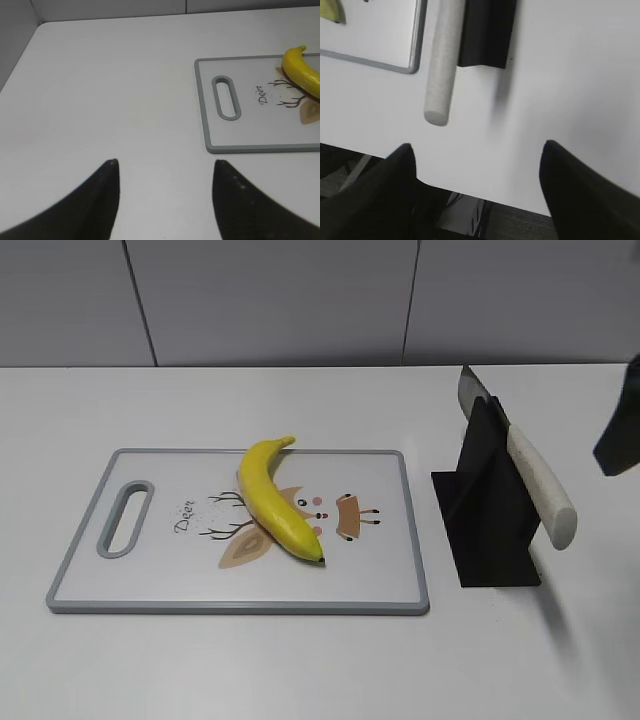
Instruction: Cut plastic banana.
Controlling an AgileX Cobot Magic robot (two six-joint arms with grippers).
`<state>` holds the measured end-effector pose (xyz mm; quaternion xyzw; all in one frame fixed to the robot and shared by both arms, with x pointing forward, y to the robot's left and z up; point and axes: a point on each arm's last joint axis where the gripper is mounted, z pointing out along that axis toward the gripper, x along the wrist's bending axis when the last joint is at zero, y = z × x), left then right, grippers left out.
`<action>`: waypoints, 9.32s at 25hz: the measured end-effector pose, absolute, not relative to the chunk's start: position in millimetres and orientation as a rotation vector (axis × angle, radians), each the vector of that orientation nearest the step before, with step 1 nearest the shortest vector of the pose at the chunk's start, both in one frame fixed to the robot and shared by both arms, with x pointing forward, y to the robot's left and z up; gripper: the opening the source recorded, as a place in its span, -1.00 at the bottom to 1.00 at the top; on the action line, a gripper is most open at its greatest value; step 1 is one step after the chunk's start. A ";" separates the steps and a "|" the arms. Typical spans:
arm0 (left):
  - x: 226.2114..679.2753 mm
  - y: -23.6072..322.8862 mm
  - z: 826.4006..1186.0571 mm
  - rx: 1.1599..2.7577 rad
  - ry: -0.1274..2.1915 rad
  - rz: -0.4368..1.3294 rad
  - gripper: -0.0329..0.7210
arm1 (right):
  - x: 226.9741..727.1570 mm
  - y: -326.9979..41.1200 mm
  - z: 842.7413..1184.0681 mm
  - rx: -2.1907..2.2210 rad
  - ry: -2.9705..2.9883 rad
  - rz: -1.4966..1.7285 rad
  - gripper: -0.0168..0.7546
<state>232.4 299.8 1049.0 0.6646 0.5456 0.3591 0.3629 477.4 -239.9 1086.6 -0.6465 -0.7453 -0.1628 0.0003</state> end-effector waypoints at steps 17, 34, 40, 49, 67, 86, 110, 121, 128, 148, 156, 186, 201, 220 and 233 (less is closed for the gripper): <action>232.4 299.8 1049.0 1.711 1.405 0.924 0.61 | 530.9 -202.0 1011.5 -1.998 -2.313 -0.208 0.54; 232.4 299.8 1049.0 1.711 1.405 0.924 0.61 | 538.8 -189.2 988.5 -2.015 -2.269 -0.152 -0.44; 232.4 299.8 1049.0 1.711 1.405 0.924 0.61 | 536.9 -189.5 995.7 -2.033 -2.261 -0.184 -0.44; 232.4 299.8 1049.0 1.711 1.405 0.924 0.61 | 513.3 -193.9 1061.3 -2.058 -2.285 -0.458 -0.48; 232.4 299.8 1049.0 1.718 1.399 0.929 0.61 | 507.1 -194.0 1090.4 -1.674 -2.665 -0.615 -0.49; 305.2 277.4 1086.3 1.937 1.080 0.873 0.56 | 517.0 -178.3 1085.7 -0.757 -3.084 -0.773 -0.49; 519.9 176.7 1096.5 2.489 0.113 0.519 0.50 | 592.8 -152.7 1046.7 -0.109 -3.196 -0.681 -0.49; 555.8 149.4 1049.0 2.560 0.005 0.399 0.41 | 601.0 -143.2 1034.0 -0.084 -3.152 -0.798 -0.49; 558.8 147.6 1049.1 2.537 0.030 0.422 -0.25 | 603.6 -141.9 1027.4 -0.088 -3.139 -0.797 -0.49; 562.3 148.8 1041.3 2.576 0.002 0.425 -0.26 | 605.5 -135.1 1029.5 -0.080 -3.112 -0.931 -0.49; 562.5 148.8 1041.1 2.576 0.002 0.426 -0.21 | 606.3 -135.4 1029.5 -0.056 -3.128 -0.929 -0.49; 601.9 137.7 930.1 2.687 0.132 0.287 -0.91 | 645.7 -132.2 892.5 -0.105 -3.104 -0.691 -0.47; 602.2 137.7 929.7 2.684 0.137 0.298 -0.91 | 647.7 -131.3 903.4 -0.091 -3.141 -0.710 -0.47; 580.2 142.2 997.1 2.607 0.081 0.421 -0.92 | 627.7 -134.0 995.0 -0.047 -3.232 -0.829 -0.47; 565.2 140.0 1026.5 2.514 0.119 0.382 0.67 | 612.1 -134.2 1011.3 -0.122 -3.117 -0.841 -0.50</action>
